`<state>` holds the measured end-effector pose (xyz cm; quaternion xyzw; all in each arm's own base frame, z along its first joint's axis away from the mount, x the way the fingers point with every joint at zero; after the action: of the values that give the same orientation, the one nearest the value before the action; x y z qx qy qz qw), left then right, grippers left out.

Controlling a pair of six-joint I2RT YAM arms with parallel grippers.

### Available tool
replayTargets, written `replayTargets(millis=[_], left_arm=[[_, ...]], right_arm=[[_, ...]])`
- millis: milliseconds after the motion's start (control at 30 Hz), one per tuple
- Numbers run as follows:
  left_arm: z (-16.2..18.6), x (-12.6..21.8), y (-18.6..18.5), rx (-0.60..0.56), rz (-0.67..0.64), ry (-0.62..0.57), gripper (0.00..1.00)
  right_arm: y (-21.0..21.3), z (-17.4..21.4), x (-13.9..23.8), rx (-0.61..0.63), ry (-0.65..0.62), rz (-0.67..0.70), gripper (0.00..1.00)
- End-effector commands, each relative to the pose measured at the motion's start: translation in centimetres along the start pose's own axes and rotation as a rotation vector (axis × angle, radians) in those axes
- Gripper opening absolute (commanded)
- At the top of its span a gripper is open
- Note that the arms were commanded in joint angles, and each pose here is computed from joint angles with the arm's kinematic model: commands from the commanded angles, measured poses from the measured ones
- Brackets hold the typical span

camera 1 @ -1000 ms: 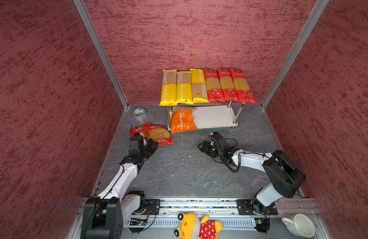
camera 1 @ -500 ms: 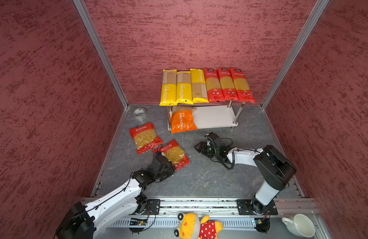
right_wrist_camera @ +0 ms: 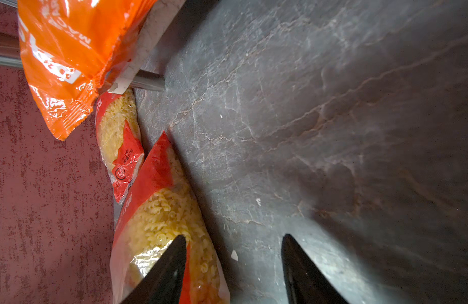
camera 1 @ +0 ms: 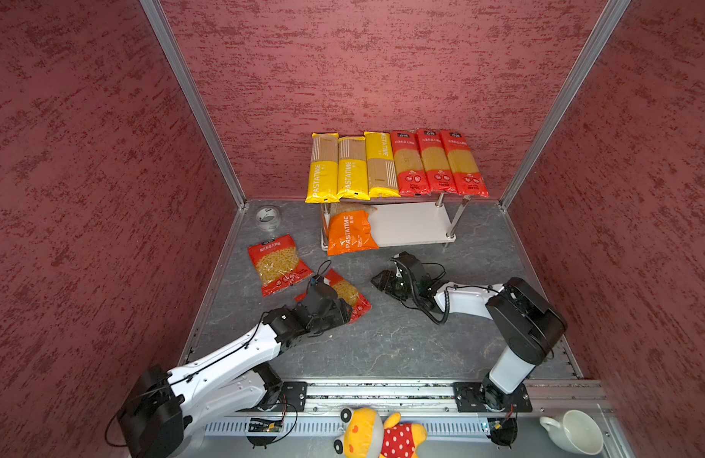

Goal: Place and organize the pasta boxes and bags onto the shelf
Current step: 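Grip the red fusilli bag from either side with both grippers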

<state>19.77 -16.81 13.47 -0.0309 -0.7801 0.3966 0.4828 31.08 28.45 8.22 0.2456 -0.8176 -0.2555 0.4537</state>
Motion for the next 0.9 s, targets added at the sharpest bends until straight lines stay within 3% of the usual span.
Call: replayTargets(millis=[0,300,533,867], left_arm=[[-2.6,1.5,1.6,0.008,-0.024,-0.063,0.66],[-6.7,2.7,3.8,0.13,0.001,-0.096,0.71],[-4.5,0.3,5.6,0.257,0.005,-0.016,0.71],[-2.7,-2.5,7.3,0.266,-0.02,0.0,0.69]], right_arm=[[1.1,-0.5,0.8,0.012,-0.015,-0.025,0.59],[4.4,0.9,-0.1,0.118,0.074,-0.105,0.63],[6.8,1.9,-2.3,0.255,0.162,-0.094,0.65],[7.7,5.5,-4.7,0.309,0.304,-0.101,0.65]])
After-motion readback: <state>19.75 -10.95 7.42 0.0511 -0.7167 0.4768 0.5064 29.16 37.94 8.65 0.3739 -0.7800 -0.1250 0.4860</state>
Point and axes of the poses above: each gripper's point midway between its finger pads, its own x axis back along the fingers, its own y axis along the line the jaws close on, z = x × y, the point moved 3 cm from there along x, back along the fingers, and after that the axes turned 15 degrees about x, right-handed, at the moved point
